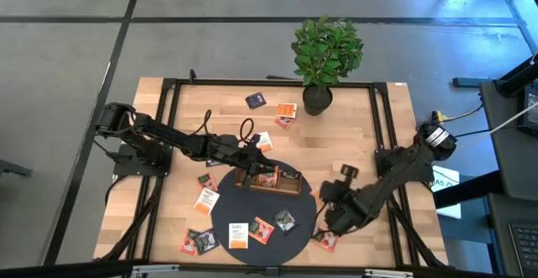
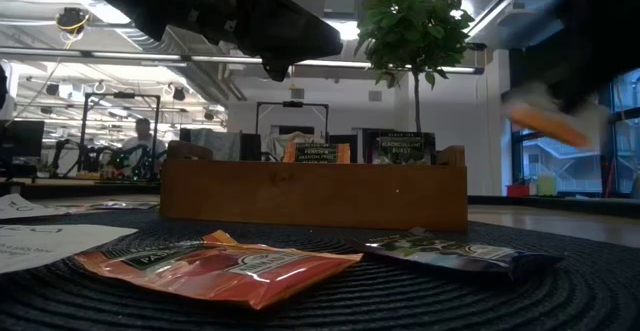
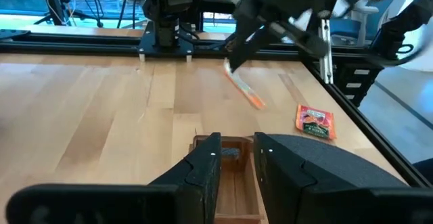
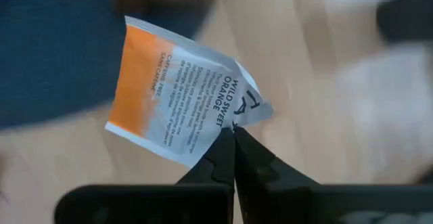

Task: Pick & Place Tea
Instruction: Put the white orange tea bag into the left section of the wooden organizer

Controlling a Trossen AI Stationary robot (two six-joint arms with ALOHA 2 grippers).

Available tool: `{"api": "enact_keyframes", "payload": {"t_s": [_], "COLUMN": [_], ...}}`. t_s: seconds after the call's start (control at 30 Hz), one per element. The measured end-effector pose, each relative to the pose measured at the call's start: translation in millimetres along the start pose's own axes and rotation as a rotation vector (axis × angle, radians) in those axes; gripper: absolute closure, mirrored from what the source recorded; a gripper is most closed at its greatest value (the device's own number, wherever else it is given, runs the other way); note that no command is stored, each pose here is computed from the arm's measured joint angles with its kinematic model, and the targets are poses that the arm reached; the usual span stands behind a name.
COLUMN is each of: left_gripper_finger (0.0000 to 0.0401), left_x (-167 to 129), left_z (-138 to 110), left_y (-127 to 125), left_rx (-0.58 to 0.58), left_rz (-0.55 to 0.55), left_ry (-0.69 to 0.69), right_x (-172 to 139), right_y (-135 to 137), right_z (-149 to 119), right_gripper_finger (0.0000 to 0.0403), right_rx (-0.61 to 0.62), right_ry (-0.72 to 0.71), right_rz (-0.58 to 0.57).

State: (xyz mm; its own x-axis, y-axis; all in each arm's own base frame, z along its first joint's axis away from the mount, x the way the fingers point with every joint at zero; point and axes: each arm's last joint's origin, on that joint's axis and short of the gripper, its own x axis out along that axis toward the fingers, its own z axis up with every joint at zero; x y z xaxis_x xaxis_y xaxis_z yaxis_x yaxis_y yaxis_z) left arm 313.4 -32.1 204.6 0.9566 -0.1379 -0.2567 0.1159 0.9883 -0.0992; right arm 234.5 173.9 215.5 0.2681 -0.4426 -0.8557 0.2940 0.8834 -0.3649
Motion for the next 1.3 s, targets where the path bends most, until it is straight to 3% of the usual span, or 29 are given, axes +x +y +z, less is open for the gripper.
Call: {"api": "enact_keyframes", "payload": {"t_s": [0.27,0.53,0.93,1.3], "left_gripper_finger": [0.0317,0.0317,0.0315,0.0315], "left_x": [0,0,0,0], "left_z": [2,2,1,1], "left_y": [1,1,2,3], "left_rx": [-0.046,-0.074,-0.093,-0.299], "left_rz": [0.030,0.030,0.057,0.099], "left_ry": [-0.022,-0.024,-0.020,-0.037], "right_x": [9,23,32,32], "right_y": [-13,-25,-39,-42], "right_z": [46,83,109,114], "right_gripper_finger": [0.0400,0.0399,0.0399,0.0399], "right_rx": [-0.242,-0.361,-0.374,-0.382], "right_ry": [-0.131,-0.266,-0.369,-0.404], "right_rz": [0.016,0.049,0.032,-0.031]}}
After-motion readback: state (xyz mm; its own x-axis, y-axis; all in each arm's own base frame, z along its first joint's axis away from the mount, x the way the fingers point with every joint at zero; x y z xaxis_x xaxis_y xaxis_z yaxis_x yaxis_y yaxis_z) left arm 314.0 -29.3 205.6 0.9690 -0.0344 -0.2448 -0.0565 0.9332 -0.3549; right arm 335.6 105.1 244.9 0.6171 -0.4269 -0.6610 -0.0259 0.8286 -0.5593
